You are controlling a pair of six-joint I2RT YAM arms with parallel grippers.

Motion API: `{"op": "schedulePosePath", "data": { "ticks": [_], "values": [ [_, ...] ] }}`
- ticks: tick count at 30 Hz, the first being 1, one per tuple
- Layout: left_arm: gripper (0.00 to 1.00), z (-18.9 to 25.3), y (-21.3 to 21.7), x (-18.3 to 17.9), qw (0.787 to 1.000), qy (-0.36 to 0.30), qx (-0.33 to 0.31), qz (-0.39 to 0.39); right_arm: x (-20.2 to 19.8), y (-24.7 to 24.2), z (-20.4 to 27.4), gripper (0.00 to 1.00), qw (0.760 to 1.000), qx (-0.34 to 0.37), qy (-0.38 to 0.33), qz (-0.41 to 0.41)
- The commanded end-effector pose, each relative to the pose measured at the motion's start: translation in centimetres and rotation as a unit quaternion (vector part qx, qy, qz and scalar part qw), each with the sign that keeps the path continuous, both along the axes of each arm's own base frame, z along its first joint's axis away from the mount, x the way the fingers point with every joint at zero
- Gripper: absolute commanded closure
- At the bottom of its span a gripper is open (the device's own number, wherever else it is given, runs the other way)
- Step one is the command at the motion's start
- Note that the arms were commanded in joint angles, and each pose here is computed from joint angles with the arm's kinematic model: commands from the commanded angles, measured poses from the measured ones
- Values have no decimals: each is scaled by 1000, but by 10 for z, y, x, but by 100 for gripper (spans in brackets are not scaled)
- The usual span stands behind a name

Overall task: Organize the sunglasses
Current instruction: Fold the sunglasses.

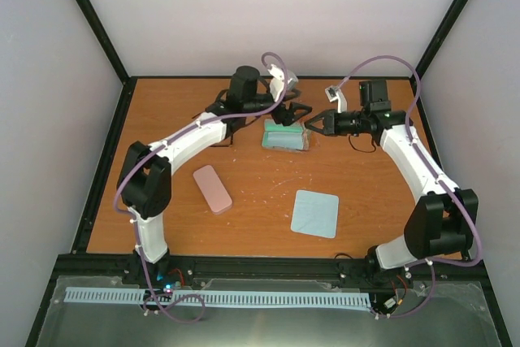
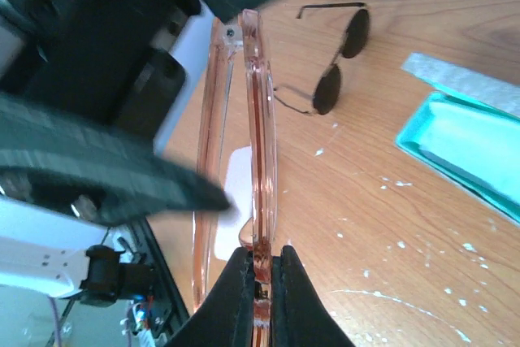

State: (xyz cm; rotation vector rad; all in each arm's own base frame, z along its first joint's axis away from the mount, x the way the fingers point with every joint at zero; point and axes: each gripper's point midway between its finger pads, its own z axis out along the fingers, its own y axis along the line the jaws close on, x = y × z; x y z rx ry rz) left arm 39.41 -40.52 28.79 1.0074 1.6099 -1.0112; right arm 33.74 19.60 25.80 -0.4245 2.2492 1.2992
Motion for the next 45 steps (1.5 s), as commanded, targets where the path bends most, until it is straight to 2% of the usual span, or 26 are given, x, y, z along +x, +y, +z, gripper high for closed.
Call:
{"op": "schedulePosePath", "data": {
  "ticks": [1, 4, 8, 10, 12, 15, 17, 19, 23, 30, 39, 45],
  "values": [
    [21, 26, 44, 52, 997, -23, 6, 79, 19, -10, -25, 97, 998, -54, 18, -38],
    [21, 42, 67, 64, 995, -32, 5, 94, 29, -15, -46, 97, 994, -81, 42, -55],
    [24, 57, 79, 43, 996, -49, 6, 78, 54, -28, -65, 97, 985, -119, 65, -110],
    [30, 58, 82, 24, 997, -43, 2, 57, 70, -35, -69, 97, 979, -129, 68, -139],
    [40, 67, 84, 3, 999, -39, -7, 31, 88, -38, -68, 97, 977, -127, 68, -159],
    [57, 69, 86, -20, 1000, -22, -15, -2, 113, -35, -63, 97, 979, -102, 71, -161],
    [64, 64, 86, -31, 1000, -11, -13, -13, 128, -30, -67, 97, 981, -91, 80, -151],
    [67, 57, 85, -40, 1000, -6, -10, -21, 141, -24, -63, 97, 984, -83, 80, -139],
    [68, 42, 80, -55, 999, 7, -4, -37, 155, -15, -52, 97, 988, -67, 73, -119],
    [67, 25, 56, -68, 997, 7, 4, -72, 140, 18, -30, 97, 996, -26, 61, -62],
    [65, 11, 42, -51, 997, 16, 1, -81, 95, 63, 4, 97, 999, -2, 46, 22],
    [64, 6, 38, -37, 998, 1, 4, -67, 59, 70, 21, 97, 996, 8, 44, 74]
  ]
}}
